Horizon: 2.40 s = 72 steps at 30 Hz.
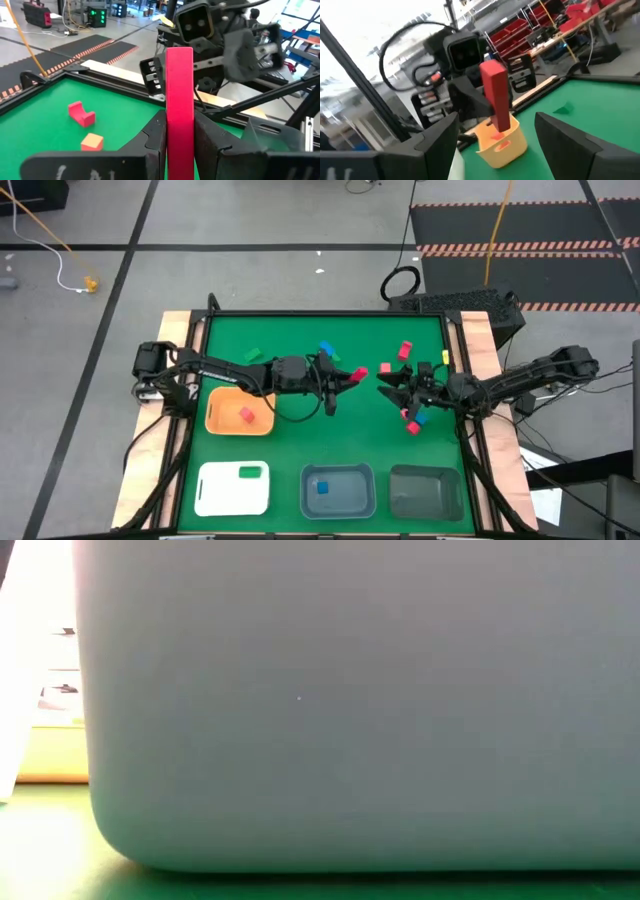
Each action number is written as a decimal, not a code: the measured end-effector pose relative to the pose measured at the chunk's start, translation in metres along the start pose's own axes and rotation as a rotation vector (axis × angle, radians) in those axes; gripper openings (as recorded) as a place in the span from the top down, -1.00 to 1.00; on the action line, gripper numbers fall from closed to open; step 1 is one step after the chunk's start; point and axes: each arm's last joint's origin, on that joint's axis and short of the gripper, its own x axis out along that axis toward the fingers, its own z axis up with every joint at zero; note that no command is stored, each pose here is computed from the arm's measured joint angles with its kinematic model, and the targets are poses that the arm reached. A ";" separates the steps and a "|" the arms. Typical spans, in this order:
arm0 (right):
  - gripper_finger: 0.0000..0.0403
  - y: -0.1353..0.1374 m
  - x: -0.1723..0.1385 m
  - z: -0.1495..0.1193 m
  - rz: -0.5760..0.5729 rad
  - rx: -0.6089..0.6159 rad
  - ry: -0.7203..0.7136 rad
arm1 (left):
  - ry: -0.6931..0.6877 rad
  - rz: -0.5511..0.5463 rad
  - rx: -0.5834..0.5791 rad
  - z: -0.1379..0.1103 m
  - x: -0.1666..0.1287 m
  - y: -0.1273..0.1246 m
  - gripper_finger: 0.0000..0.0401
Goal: Sort & place blocks by color
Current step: Put the bottom left red block into the gray bin
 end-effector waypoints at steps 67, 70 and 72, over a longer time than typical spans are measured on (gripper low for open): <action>0.78 -0.008 0.034 0.048 -0.249 -0.289 0.101 | 0.078 -0.023 0.048 0.006 0.003 0.011 -0.12; 0.78 -0.011 0.020 0.050 -0.302 -0.232 0.164 | 0.127 -0.004 0.053 0.001 0.003 0.015 -0.18; 0.78 -0.010 0.012 0.050 -0.293 -0.149 0.201 | 0.161 0.012 0.060 -0.001 0.003 0.020 -0.19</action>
